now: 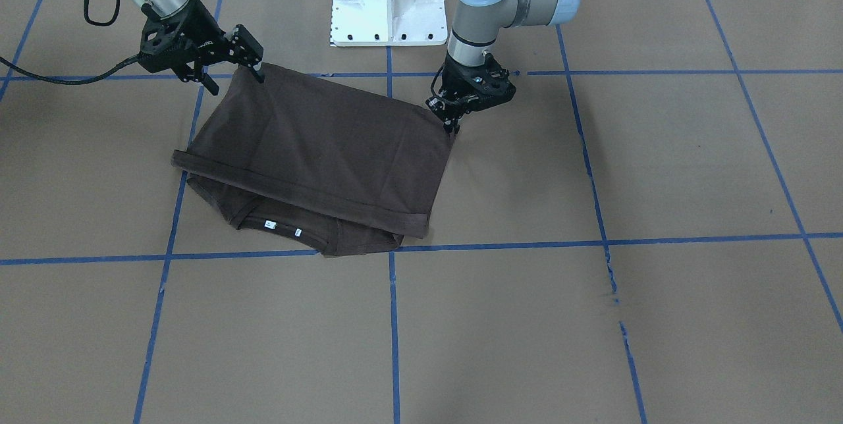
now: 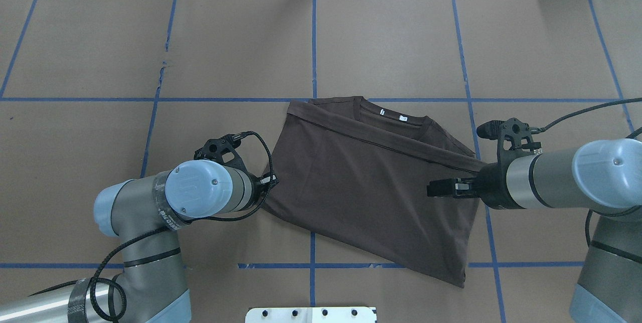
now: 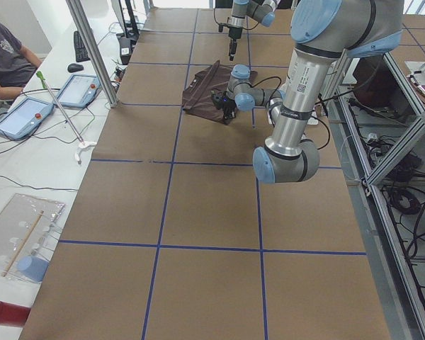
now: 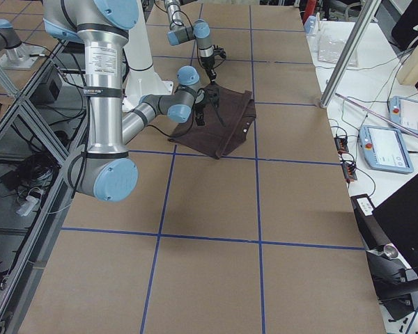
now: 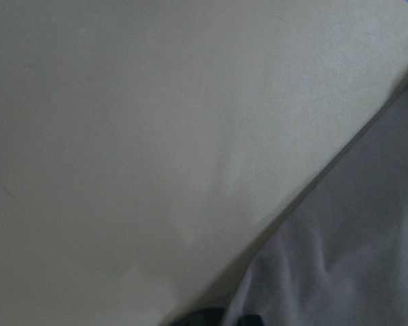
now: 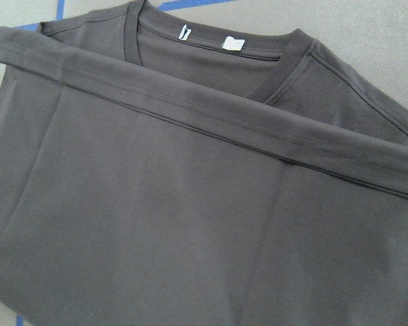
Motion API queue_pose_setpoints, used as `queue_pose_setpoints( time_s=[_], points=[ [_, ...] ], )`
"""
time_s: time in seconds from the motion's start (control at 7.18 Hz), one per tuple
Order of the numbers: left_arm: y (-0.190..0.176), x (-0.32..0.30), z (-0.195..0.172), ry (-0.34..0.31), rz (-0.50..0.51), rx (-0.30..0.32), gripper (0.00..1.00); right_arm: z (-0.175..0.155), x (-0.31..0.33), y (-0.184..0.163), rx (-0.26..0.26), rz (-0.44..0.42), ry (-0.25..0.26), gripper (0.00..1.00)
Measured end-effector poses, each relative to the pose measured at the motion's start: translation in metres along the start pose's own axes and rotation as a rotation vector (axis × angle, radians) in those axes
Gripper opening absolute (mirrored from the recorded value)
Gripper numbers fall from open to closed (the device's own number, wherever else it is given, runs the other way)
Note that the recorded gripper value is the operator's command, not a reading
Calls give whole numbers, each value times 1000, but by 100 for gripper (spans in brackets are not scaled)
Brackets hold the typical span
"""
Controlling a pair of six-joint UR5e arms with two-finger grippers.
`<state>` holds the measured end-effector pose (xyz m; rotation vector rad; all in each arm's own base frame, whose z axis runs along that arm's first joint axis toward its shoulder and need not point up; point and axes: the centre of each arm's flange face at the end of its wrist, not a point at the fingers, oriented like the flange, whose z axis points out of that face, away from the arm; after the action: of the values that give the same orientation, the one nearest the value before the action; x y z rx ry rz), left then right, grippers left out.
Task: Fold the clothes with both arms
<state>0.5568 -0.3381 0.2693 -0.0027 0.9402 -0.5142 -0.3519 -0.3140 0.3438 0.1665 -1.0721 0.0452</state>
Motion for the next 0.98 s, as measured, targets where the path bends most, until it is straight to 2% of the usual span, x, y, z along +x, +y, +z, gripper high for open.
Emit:
queue_pose_setpoints(
  time_s=[0.28, 0.42, 0.7, 0.98],
  points=[
    [-24, 1, -3, 3, 2, 30, 0, 0, 1, -1, 2, 2, 2, 100],
    [-52, 2, -6, 3, 19, 65, 0, 1, 2, -2, 3, 4, 5, 100],
    [-132, 1, -8, -12, 67, 161, 0, 1, 4, -4, 8, 7, 8, 100],
    [-214, 15, 8, 3, 119, 247, 0, 0, 4, -6, 11, 9, 7, 100]
  ],
)
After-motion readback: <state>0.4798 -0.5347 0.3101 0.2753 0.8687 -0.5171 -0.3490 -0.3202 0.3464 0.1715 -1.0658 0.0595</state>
